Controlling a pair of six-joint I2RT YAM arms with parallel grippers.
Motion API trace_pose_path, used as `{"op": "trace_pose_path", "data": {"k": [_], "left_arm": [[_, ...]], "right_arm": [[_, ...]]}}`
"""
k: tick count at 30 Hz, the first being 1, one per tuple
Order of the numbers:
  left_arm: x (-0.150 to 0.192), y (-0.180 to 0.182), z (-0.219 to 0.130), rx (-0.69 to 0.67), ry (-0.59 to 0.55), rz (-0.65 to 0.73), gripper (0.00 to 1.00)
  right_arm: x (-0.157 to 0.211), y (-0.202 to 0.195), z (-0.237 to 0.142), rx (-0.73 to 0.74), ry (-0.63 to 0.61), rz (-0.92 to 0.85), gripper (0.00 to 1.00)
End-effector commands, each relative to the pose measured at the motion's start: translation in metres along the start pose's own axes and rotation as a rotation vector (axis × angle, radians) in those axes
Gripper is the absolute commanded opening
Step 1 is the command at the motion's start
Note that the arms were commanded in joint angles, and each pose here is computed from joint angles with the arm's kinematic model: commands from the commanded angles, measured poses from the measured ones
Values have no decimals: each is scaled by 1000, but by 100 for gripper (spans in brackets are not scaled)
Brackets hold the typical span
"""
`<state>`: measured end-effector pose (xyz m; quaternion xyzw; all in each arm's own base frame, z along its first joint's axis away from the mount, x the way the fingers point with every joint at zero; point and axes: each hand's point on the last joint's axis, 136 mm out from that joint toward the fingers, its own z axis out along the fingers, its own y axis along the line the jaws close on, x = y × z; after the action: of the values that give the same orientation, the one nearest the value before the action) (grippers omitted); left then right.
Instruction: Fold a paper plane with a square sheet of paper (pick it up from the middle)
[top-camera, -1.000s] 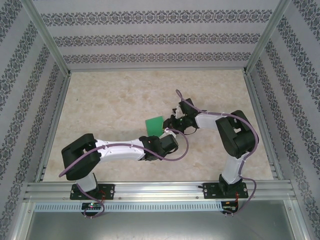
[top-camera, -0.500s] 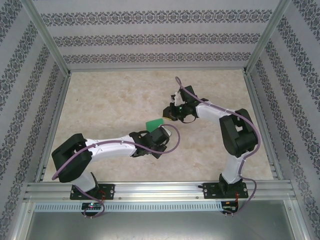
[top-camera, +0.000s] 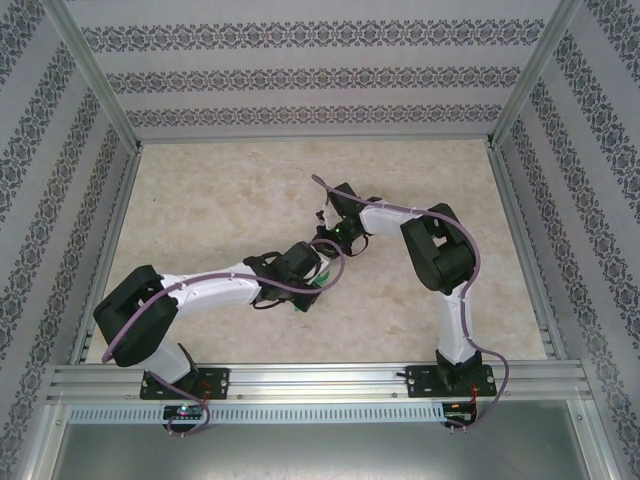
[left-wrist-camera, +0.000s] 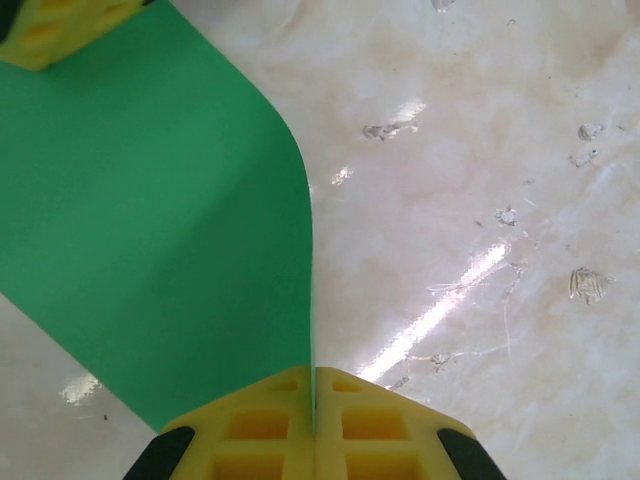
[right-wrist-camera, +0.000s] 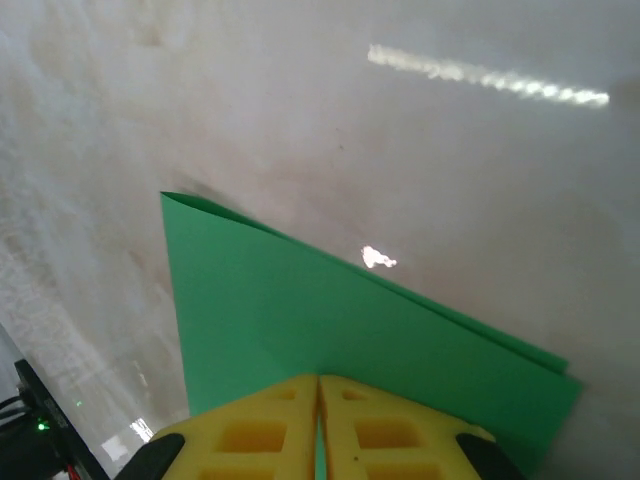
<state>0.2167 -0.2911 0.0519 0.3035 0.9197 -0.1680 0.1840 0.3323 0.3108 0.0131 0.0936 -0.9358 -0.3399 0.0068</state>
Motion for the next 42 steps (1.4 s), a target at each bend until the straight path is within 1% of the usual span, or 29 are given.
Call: {"op": "trace_pose_path", "data": {"k": [1,7,12,18,22,26,39,42], "left_arm": [[-12,-1,-5,60,-42,5,0],[-5,14,7,61,6,-31,0],[-8,23,15,57,24,-53,0],[-8,36,14,38,10,-89,0],[-12,36,12,54,-2,-98,0],[-14,36,13,56,10,-85,0],[-1,44,20,32,19,-153,0],[-1,44,18,34,1,-169,0]], "right_arm": [[6,-16,7,85,33,-43,10],[7,-16,7,91,37,-58,10],[7,-15,6,95,43,-63,10],[6,-17,8,98,38,-48,11],[6,-18,9,93,39,-43,10],[5,-20,8,96,39,-37,10],[3,-21,4,88,23,-14,11],[3,-23,4,85,21,-7,11]]}}
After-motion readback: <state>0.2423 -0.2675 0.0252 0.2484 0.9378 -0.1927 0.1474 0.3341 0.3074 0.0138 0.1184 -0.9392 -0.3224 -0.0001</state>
